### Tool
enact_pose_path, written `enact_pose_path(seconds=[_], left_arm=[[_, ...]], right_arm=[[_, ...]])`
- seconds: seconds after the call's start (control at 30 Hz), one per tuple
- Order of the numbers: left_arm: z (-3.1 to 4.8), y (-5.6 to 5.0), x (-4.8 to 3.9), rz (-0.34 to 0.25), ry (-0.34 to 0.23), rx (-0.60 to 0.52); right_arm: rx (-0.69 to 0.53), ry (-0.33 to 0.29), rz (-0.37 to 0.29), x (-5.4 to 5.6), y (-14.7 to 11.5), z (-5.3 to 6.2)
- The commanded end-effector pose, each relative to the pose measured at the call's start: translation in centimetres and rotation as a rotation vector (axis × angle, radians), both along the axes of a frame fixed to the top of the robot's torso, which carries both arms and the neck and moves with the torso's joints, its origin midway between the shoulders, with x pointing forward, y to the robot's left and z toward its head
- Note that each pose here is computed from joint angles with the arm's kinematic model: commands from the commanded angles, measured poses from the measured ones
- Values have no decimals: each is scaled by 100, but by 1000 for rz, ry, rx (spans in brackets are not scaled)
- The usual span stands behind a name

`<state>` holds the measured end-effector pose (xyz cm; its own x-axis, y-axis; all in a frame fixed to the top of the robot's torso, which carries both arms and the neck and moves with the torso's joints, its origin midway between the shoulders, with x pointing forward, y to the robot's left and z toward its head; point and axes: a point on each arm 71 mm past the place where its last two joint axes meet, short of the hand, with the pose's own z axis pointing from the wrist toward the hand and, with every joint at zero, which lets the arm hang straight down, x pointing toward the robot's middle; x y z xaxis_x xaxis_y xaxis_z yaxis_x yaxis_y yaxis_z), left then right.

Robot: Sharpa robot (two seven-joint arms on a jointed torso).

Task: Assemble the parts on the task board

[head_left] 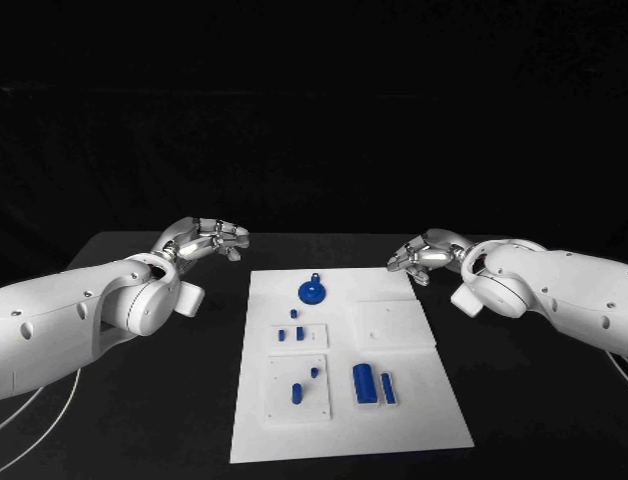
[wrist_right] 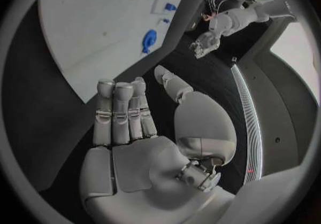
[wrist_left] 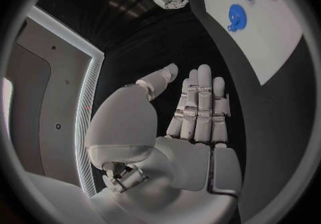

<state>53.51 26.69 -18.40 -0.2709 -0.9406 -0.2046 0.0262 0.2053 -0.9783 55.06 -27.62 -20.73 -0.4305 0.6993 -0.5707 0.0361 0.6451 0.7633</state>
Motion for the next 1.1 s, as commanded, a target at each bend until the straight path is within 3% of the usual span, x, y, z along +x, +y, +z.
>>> enact_pose_path(seconds=[0.03,0.17,0.3,0.6,0.63,0.7,0.8,0.93,1.07,1.1], left_arm=[[38,74,93,31,23,-129],[34,136,208,64,19,-150],[31,129,284,65,12,-148],[28,81,328,63,0,-149],[8,111,321,85,12,-115],[2,103,314,86,12,-116],[-28,64,281,92,11,-122],[-112,-51,174,111,9,-138],[-212,-209,12,139,6,-160],[-252,-280,-68,152,5,-169]], right_arm=[[225,-96,-38,141,6,113],[303,-96,-68,235,7,67],[349,-94,-94,269,-9,-19],[407,-94,-110,264,10,-133],[345,-76,-130,271,-19,-140],[348,-78,-131,266,-12,-141],[364,-86,-136,240,22,-147],[410,-109,-153,158,122,-163],[472,-136,-182,28,257,-181],[499,-147,-197,-38,317,-187]])
